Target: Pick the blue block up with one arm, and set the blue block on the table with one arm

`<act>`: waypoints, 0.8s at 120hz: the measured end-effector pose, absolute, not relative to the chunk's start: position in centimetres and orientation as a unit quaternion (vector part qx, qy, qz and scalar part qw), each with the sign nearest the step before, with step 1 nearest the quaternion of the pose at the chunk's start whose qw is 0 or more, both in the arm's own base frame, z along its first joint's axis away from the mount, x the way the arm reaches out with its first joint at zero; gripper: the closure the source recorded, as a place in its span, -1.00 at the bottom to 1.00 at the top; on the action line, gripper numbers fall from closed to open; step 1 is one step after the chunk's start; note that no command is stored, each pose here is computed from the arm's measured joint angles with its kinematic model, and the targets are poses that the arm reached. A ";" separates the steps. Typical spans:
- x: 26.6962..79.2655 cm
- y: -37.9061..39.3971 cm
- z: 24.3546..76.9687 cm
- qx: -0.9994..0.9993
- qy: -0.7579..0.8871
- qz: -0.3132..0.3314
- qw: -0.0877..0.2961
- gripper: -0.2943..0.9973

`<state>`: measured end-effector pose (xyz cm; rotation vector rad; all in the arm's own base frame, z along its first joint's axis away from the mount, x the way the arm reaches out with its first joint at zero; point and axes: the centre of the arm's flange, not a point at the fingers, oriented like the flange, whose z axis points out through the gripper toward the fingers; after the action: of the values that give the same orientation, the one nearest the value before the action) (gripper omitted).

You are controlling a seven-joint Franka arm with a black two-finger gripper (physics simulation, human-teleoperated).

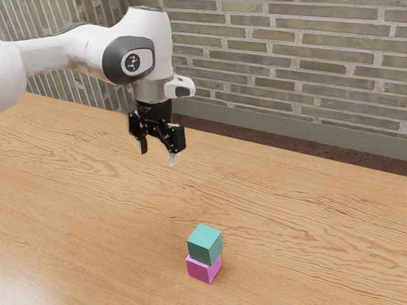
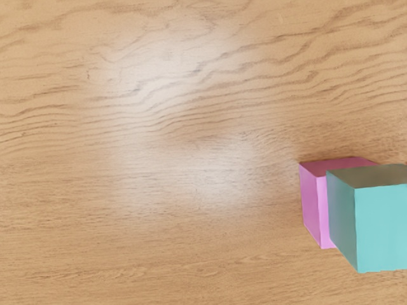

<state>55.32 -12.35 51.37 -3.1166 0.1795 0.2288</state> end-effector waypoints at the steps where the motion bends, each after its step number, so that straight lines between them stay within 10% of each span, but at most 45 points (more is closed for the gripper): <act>1: 55.2 -12.5 51.3 -0.996 0.057 0.072 0.004 -0.54; 96: 52.9 -22.8 36.9 -0.995 0.031 0.099 -0.009 -0.54</act>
<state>52.93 -22.79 36.89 -3.1415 0.0966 0.3136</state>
